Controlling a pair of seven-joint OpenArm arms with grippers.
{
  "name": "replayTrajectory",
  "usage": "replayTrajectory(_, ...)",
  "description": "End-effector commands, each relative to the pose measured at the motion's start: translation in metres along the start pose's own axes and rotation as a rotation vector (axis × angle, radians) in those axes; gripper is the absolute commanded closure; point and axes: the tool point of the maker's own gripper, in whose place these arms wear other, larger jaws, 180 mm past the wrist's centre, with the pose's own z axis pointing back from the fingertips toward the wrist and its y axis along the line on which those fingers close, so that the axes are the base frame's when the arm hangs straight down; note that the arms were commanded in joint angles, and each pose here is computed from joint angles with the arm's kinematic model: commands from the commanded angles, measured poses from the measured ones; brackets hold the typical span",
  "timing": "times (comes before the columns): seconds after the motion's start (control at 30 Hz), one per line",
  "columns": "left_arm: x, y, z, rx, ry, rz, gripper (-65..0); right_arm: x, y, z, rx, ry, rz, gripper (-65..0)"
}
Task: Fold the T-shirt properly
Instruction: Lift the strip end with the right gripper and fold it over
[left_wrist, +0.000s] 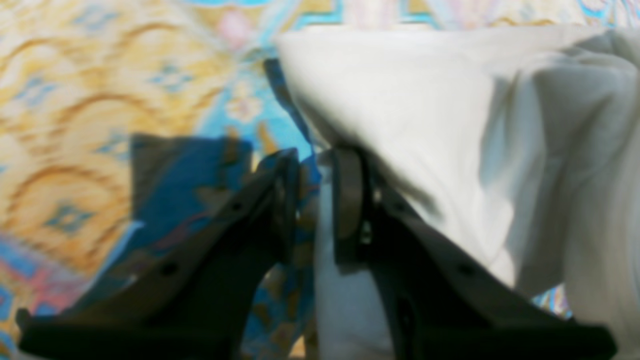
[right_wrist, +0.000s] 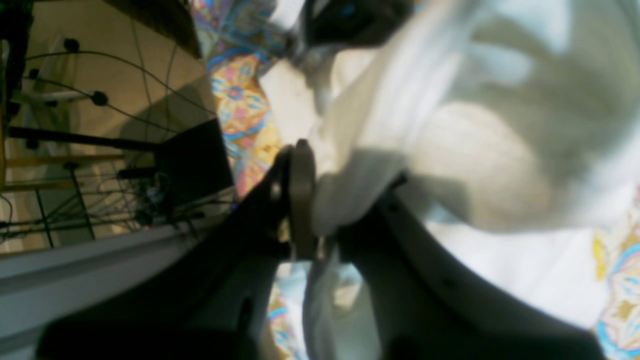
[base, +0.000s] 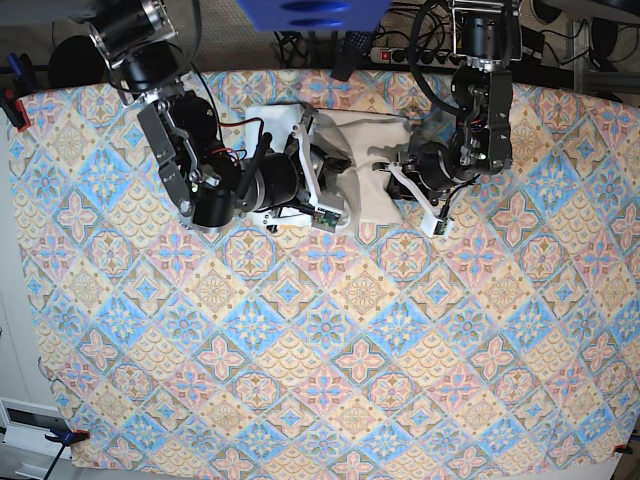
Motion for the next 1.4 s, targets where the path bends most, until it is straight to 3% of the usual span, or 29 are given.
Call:
replayTrajectory(0.0, 0.007, -0.003, 0.001, -0.013, -0.019, -0.003, -10.7, 0.017, -0.004, 0.005, -0.002, -0.053, 0.018, -3.2)
replayTrajectory(0.1, 0.007, -0.002, 0.002, -0.012, -0.019, -0.002, -10.7, 0.021, -0.011, 0.007, -0.012, -0.052, 0.021, -8.4)
replayTrajectory(0.23, 0.006, 0.0, 0.003, -0.007, -0.018, -0.002, -10.7, 0.024, -0.012, 0.009, -0.018, -0.058, 0.03, -21.7)
replayTrajectory(0.33, 0.007, 0.007, 0.005, 0.005, -0.017, -0.011, -10.7, 0.022, -0.01, 0.009, -0.016, -0.052, 0.03, -26.4)
replayTrajectory(0.6, 0.012, 0.008, 0.006, 0.007, -0.041, -0.013, -10.7, 0.038, -0.011, 0.026, -0.062, -0.097, 0.087, -25.9)
replayTrajectory(0.87, 0.008, 0.052, 0.027, 0.094, -0.083, 0.092, -10.7, 0.005, -0.042, 0.052, -0.161, -0.099, -0.032, -25.9)
replayTrajectory(1.0, 0.001, 0.069, 0.037, 0.131, -0.088, 0.123, -10.7, -0.009, -0.042, 0.053, -0.164, -0.055, -0.032, -22.8)
replayTrajectory(1.17, 0.019, 0.07, 0.068, 0.143, -0.182, 0.103, -10.7, -0.023, -0.041, 0.04, -0.2, 0.06, 0.03, -16.4)
replayTrajectory(1.37, 0.029, 0.037, 0.115, 0.084, -0.254, 0.02, -10.7, -0.04, -0.04, 0.02, -0.221, 0.166, 0.102, -13.5)
